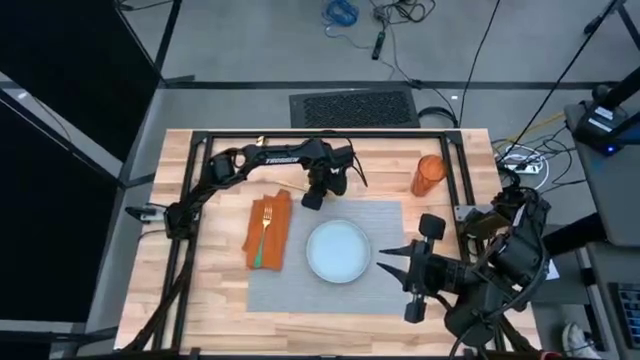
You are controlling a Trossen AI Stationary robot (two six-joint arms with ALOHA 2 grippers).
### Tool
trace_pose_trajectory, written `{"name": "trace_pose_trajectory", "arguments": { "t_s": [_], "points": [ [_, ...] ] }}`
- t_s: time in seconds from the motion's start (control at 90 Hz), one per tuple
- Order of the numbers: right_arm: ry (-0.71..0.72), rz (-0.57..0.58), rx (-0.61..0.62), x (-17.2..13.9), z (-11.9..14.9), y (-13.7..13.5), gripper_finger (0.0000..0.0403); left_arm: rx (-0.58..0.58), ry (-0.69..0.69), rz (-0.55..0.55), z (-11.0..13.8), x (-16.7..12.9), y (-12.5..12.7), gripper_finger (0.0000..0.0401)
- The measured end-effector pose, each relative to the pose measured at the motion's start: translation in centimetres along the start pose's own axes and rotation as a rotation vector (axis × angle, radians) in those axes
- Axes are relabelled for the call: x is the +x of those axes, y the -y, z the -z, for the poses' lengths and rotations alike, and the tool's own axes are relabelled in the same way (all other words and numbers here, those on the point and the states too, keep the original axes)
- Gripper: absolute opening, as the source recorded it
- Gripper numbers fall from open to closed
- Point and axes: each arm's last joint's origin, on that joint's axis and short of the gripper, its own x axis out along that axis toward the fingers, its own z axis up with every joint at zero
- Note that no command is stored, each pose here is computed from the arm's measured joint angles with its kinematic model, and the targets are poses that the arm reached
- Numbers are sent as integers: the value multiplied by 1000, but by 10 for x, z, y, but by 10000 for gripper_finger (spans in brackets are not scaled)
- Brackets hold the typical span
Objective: Set table place
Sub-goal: Put the gold table knife on the gray table mat to the right of the blue plate
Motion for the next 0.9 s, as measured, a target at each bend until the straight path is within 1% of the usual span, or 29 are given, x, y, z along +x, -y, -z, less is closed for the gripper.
{"name": "trace_pose_trajectory", "arguments": {
  "t_s": [0.144,0.389,0.722,0.9],
  "points": [
    [0,0,0,0,0,0,86,17,-12,-9,-1,0,2,2],
    [0,0,-1,0,0,0,86,97,-76,-50,-8,2,13,0],
    [-1,0,-1,0,0,0,86,131,-91,-78,-21,-12,17,0],
    [-1,0,-1,0,0,0,86,113,-83,-80,-24,-25,18,3]
  ]
}}
